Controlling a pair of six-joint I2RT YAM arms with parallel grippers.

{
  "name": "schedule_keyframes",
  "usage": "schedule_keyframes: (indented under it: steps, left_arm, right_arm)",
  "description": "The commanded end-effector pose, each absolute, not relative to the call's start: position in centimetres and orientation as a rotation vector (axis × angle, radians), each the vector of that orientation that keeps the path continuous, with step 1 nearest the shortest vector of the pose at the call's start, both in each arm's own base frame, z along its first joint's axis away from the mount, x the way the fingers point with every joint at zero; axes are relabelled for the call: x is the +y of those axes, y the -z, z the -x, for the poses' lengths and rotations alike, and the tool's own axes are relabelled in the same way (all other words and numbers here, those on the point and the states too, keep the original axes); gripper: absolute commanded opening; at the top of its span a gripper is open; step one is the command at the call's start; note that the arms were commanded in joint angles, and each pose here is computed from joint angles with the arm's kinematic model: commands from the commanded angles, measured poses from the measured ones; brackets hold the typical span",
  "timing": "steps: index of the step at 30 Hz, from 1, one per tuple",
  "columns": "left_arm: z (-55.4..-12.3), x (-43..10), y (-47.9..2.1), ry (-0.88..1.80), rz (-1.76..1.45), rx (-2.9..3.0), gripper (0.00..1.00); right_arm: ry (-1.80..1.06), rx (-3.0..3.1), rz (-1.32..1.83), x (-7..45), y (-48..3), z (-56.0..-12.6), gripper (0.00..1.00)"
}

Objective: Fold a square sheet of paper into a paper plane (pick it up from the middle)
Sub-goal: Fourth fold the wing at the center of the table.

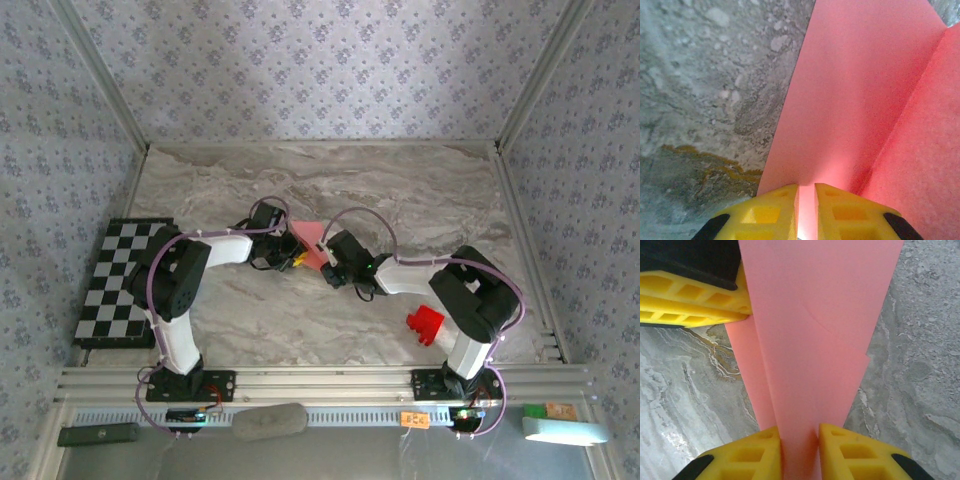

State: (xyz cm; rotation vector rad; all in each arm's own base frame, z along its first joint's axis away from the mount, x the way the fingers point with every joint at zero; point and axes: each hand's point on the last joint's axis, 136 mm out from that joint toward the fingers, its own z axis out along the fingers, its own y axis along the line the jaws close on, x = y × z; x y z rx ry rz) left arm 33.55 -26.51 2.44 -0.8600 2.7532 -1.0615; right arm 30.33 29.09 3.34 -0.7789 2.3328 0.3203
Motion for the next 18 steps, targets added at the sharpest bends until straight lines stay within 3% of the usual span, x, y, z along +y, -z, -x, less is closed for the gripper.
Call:
schedule_keyframes:
  steps: [1, 18]
  left_arm:
    - [-32.6, -26.4, -1.8, 1.018, 0.875, 2.804, 0.16]
    - [-32.5, -25.7, -3.6, 0.969, 0.803, 2.794, 0.19]
  right_arm:
    - [-0.360, 2.332, 0.801, 30.2, -3.4, -30.2, 0.23]
    - [-0.389, 2.351, 0.862, 30.1, -2.6, -29.8, 0.20]
